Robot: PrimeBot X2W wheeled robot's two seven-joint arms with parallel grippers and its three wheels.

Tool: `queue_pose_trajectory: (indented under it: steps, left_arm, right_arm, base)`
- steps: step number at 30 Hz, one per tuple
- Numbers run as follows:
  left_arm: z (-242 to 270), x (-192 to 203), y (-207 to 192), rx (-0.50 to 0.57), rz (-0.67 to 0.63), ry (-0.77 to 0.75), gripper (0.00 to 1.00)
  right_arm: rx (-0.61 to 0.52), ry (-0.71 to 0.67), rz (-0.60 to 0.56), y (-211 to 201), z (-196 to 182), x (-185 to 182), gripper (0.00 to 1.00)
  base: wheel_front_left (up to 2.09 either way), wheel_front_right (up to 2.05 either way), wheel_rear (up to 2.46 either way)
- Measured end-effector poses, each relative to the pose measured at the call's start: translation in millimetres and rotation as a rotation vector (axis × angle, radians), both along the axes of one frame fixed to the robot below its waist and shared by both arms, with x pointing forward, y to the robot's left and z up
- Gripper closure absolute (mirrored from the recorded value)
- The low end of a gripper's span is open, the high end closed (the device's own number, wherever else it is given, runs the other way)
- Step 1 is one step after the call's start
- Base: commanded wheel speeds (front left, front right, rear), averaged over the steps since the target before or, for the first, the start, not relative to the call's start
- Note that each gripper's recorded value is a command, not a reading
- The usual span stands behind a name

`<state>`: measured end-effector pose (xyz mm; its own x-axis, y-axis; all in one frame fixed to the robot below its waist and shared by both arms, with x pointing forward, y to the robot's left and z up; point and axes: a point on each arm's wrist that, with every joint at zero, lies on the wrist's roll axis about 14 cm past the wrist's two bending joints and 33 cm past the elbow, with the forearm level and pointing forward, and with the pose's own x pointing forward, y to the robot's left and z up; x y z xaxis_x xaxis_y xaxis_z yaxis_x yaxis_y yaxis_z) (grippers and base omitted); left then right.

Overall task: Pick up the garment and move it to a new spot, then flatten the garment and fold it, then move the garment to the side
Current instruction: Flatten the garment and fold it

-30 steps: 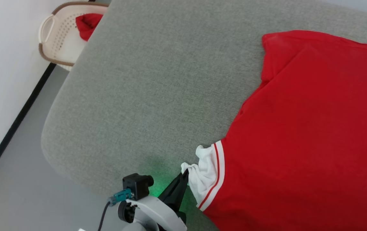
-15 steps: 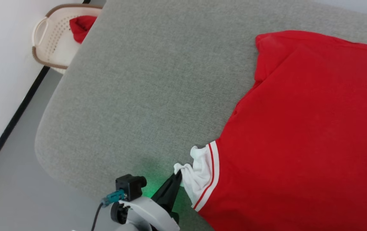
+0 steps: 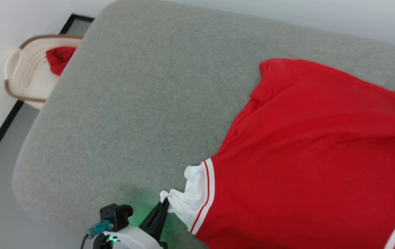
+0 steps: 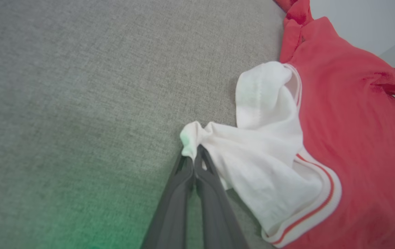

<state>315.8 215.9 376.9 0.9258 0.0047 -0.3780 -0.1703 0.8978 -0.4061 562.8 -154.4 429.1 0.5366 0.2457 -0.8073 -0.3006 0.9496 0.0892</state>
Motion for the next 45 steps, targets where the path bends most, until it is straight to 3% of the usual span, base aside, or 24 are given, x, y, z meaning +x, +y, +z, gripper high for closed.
queue_pose_trajectory:
  steps: [7,17,22,27,28,29,30,39,45]
  left_arm:
    - [5.7,4.4,-8.0,0.009,-0.05,-0.024,1.0]
    - [15.9,14.6,-29.5,0.014,-0.149,-0.053,1.0]
    - [20.0,20.3,-38.1,0.015,-0.184,-0.065,1.0]
    - [19.8,23.4,-44.5,0.011,-0.208,-0.065,1.0]
    - [19.5,23.6,-45.2,0.011,-0.21,-0.064,1.0]
    - [19.4,23.9,-45.8,0.01,-0.212,-0.064,1.0]
    - [19.3,24.0,-46.3,0.009,-0.213,-0.064,1.0]
    - [20.4,22.5,-46.4,0.009,-0.212,-0.069,1.0]
    - [21.8,19.3,-45.9,0.004,-0.2,-0.075,1.0]
  right_arm:
    - [0.023,0.016,-0.047,-41.8,-5.2,-59.3,1.0]
    - [0.051,0.096,-0.247,-106.0,-28.3,-164.3,1.0]
    - [0.068,0.131,-0.327,-115.3,-41.7,-206.7,1.0]
    - [0.09,0.116,-0.369,-112.2,-48.0,-218.8,1.0]
    - [0.09,0.108,-0.371,-111.9,-48.3,-218.7,0.85]
    - [0.086,0.099,-0.371,-111.8,-48.7,-218.4,0.56]
    - [0.083,0.093,-0.372,-111.6,-49.7,-218.7,0.0]
    - [0.039,0.038,-0.298,-107.4,-36.0,-219.8,0.0]
    - [0.038,-0.056,-0.221,-94.5,1.0,-200.8,0.0]
  base:
    - [0.0,0.0,0.0]
    - [0.0,0.0,0.0]
    - [0.0,0.0,0.0]
    - [0.0,0.0,0.0]
    - [0.0,0.0,0.0]
    - [0.0,0.0,0.0]
    - [0.0,0.0,0.0]
    - [0.0,0.0,0.0]
    - [0.0,0.0,0.0]
